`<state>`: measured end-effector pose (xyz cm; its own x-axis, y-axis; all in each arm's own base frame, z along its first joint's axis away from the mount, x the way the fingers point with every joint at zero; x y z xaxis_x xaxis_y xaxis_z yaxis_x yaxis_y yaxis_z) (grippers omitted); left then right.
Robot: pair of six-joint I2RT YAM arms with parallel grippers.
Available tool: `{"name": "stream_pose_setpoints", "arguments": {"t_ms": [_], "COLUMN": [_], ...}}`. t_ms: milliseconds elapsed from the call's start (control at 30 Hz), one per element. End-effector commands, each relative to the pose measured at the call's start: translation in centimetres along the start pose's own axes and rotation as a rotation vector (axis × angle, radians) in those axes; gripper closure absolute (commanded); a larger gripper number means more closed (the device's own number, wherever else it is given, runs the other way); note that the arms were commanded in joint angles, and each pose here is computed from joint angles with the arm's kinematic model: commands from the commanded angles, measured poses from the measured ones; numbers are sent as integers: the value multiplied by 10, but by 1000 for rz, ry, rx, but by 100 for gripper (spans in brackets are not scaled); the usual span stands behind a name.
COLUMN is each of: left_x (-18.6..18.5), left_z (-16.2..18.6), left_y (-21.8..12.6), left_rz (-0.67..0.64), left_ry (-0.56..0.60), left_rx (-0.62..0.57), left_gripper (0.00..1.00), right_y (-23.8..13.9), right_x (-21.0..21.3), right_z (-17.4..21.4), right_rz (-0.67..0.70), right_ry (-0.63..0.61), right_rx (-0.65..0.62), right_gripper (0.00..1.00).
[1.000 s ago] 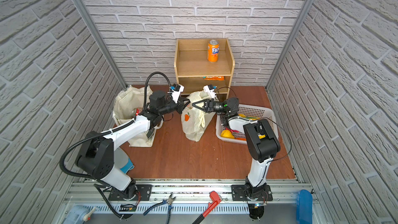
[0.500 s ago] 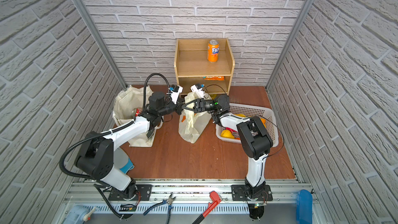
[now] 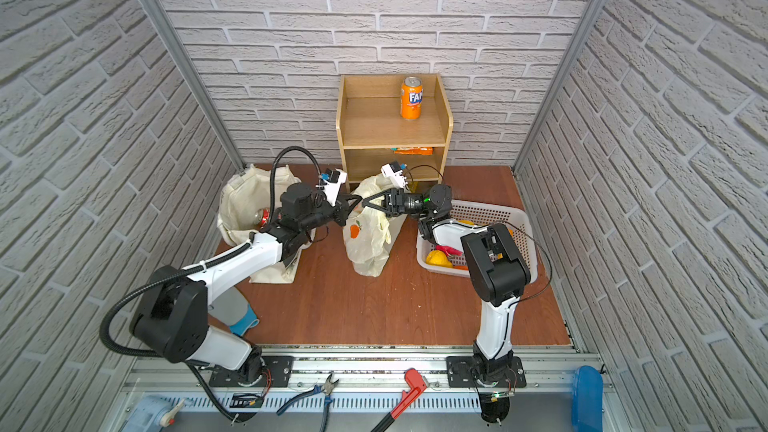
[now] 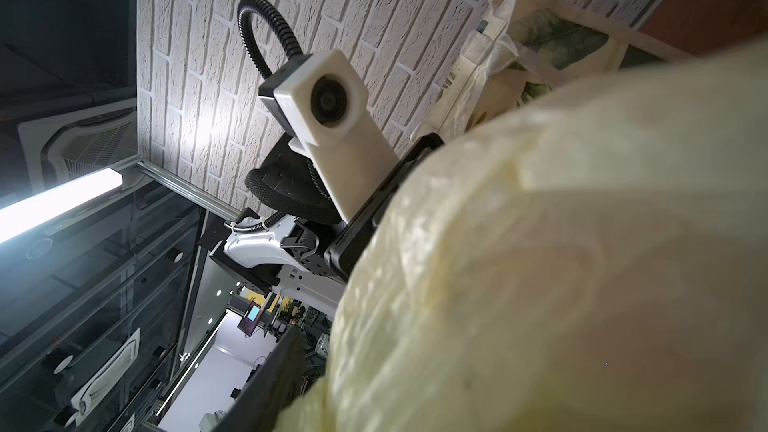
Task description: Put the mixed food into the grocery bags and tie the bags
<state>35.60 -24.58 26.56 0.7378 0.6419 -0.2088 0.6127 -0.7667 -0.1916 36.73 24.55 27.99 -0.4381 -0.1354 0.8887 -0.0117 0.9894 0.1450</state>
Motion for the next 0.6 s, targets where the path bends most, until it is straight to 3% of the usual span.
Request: {"name": "stream_pose_setpoints", "arguments": {"t_ms": [0,233,367,500,567], "left_x": [-2,-2,-1,0,0], "left_z": [-20,-16,-15,-13,-12], "left_y": [-10,-12,-13,-13,-13], "left_rz": [-13,-20,-30,-38,-38], "left_ry": [57,87,101,109,112], "left_rx": [-85,-52,-38,-26,-23], "left_gripper": [100,100,100,100,100], "right_y": [-6,-21,-26,-34,-41], "right_x": [11,12,13,13,12], "right_z": [-3,-10,-10,-10,-11], "right_rz": [-10,7,13,24,34], "right_ry": [-59,-65,-65,-62,-62], "right_rx": [-22,-65,-72,-87,-111], "right_gripper": [47,41,34,21,21]}}
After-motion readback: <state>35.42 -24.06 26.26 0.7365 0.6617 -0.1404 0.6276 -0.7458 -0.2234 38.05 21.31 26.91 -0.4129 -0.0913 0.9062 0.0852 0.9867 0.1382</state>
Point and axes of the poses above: each gripper's point midway between its finger pads, its own y axis out along the fingers, its own x axis along the line the jaws close on, z = x × y, the point moved 4 cm from there along -y, back along the fingers, and after that the axes turned 1 degree about y, right-handed, at the moved point
